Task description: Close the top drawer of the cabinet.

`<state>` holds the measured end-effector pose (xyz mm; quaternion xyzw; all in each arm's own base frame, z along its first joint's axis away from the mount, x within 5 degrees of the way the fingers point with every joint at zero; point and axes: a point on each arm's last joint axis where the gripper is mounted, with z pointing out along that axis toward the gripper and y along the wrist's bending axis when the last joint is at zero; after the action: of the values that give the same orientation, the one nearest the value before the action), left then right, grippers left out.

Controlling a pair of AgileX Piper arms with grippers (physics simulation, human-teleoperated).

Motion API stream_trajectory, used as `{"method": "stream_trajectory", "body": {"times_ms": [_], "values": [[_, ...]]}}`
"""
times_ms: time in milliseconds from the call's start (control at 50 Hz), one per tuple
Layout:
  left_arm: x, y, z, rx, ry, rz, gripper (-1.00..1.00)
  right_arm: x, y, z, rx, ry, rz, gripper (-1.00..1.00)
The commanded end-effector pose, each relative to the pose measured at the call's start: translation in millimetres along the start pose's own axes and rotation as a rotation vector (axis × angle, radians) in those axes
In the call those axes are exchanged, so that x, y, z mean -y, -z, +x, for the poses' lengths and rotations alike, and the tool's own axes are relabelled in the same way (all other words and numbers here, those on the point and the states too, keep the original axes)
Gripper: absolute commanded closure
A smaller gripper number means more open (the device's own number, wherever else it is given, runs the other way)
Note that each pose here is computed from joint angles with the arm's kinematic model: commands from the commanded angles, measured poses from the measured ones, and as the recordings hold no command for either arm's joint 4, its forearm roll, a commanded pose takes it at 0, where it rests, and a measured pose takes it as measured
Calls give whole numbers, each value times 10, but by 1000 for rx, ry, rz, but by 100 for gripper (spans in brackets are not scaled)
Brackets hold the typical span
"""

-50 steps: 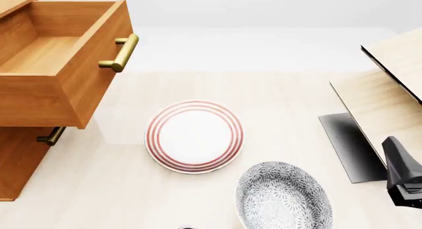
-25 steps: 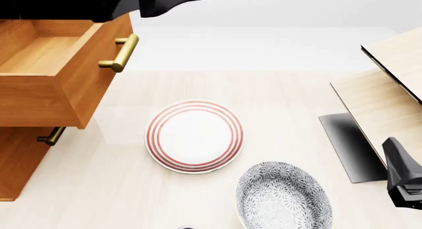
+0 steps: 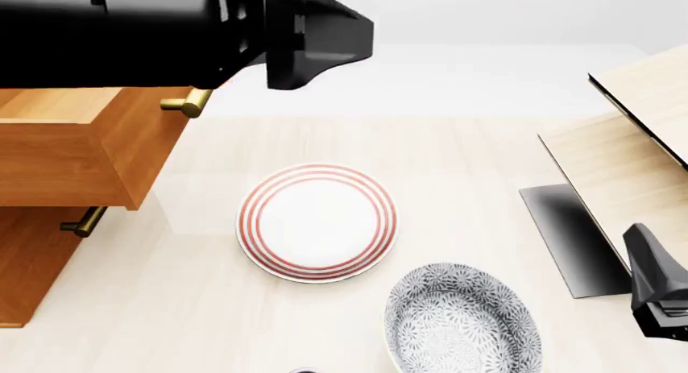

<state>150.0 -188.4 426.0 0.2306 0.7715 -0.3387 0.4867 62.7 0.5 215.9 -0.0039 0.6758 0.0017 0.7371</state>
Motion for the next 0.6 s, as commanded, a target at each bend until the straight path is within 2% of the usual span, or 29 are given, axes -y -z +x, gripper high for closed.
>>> {"method": "stream_trajectory", "body": {"times_ms": [20,80,120,400,500,580,600], "values": [[-50,-80,94,-19,14,-14,-100,0,-3,-1,0,0,0,-100],[-69,-97,117,-22,20,-19,-100,0,-3,-1,0,0,0,-100],[-80,-120,154,-28,52,-22,-100,0,-3,-1,0,0,0,-100],[-239,-210,206,-22,81,-73,-100,0,-3,-1,0,0,0,-100],[-326,-223,198,-12,71,-102,-100,0,-3,-1,0,0,0,-100],[-361,-282,248,-26,106,-113,-100,0,-4,-1,0,0,0,-100],[-377,-276,234,-21,94,-118,-100,0,-3,-1,0,0,0,-100]]}}
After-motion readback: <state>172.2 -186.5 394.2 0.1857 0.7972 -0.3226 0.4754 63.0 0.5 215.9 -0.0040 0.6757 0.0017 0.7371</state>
